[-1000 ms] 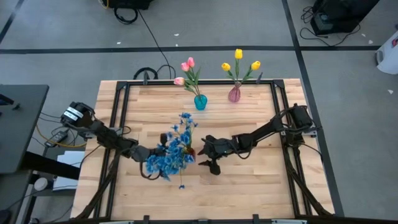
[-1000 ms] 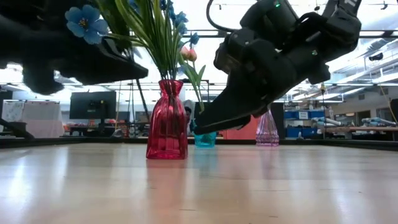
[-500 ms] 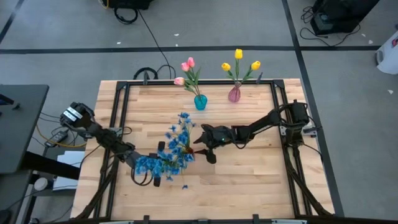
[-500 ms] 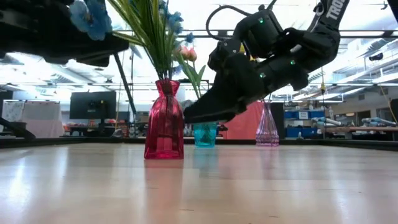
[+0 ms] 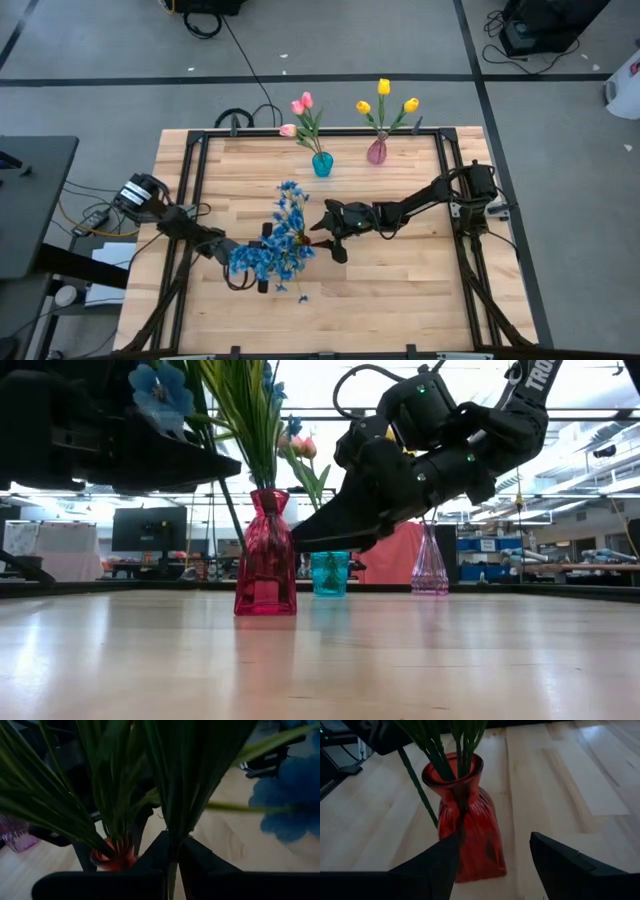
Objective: Sort flowers into vase by color
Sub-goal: Put the blue flower into the red vase
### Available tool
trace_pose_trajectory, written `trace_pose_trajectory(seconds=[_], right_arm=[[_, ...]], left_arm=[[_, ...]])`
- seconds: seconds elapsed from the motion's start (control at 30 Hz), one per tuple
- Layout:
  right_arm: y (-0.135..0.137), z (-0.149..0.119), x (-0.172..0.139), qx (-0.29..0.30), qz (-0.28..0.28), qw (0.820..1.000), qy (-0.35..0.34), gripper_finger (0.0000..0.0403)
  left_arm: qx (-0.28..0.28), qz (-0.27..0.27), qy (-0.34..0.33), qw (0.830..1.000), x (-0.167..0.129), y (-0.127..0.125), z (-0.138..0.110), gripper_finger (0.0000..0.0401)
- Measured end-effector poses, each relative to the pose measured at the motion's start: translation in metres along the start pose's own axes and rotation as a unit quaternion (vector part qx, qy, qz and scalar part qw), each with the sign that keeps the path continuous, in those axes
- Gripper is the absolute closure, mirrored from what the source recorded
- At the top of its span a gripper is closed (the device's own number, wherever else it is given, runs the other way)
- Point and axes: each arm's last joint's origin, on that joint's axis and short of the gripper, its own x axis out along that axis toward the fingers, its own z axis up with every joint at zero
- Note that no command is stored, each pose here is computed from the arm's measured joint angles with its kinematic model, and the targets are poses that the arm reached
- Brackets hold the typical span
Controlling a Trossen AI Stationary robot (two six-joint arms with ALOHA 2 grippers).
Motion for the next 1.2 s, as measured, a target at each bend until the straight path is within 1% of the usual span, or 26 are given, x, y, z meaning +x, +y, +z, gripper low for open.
trace_pose_trajectory(seconds=[0.1, 0.3, 0.43, 0.63, 0.7, 0.77, 0.97, 1.07, 1.13, 1.2], right_arm=[[0.0, 0.0, 0.0, 0.0, 0.002, 1.0, 0.001, 0.0151], [0.006, -0.001, 0.0, 0.019, 0.044, 0.999, 0.007, 0.0151], [0.018, -0.004, 0.001, 0.015, 0.065, 0.998, 0.021, 0.0151], [0.037, -0.008, 0.001, 0.005, 0.108, 0.994, 0.032, 0.0151], [0.039, -0.01, 0.001, 0.009, 0.099, 0.994, 0.039, 0.0151], [0.039, -0.012, 0.001, 0.016, 0.078, 0.996, 0.049, 0.0151], [0.031, -0.017, 0.0, 0.026, -0.028, 0.997, 0.061, 0.0151], [0.028, -0.016, 0.001, 0.024, -0.037, 0.998, 0.054, 0.0151], [0.027, -0.013, 0.001, 0.022, -0.033, 0.998, 0.041, 0.0151], [0.028, -0.01, 0.001, 0.022, -0.026, 0.999, 0.03, 0.0151]], left_arm=[[0.003, 0.0, 0.001, 1.0, 0.001, -0.001, -0.003, 0.0371], [0.031, 0.026, 0.024, 0.999, 0.001, 0.0, -0.007, 0.0371], [0.048, 0.037, 0.041, 0.997, 0.001, 0.0, -0.01, 0.0371], [0.07, 0.072, 0.056, 0.993, -0.002, -0.002, -0.012, 0.0371], [0.08, 0.078, 0.057, 0.992, -0.005, -0.005, -0.012, 0.0371], [0.085, 0.083, 0.058, 0.991, -0.01, -0.008, -0.012, 0.0371], [0.068, 0.08, 0.043, 0.994, -0.02, -0.016, -0.007, 0.0371], [0.082, 0.084, 0.045, 0.992, -0.022, -0.016, -0.006, 0.0371], [0.095, 0.088, 0.047, 0.991, -0.021, -0.016, -0.006, 0.0371], [0.094, 0.093, 0.048, 0.99, -0.02, -0.013, -0.006, 0.0371]])
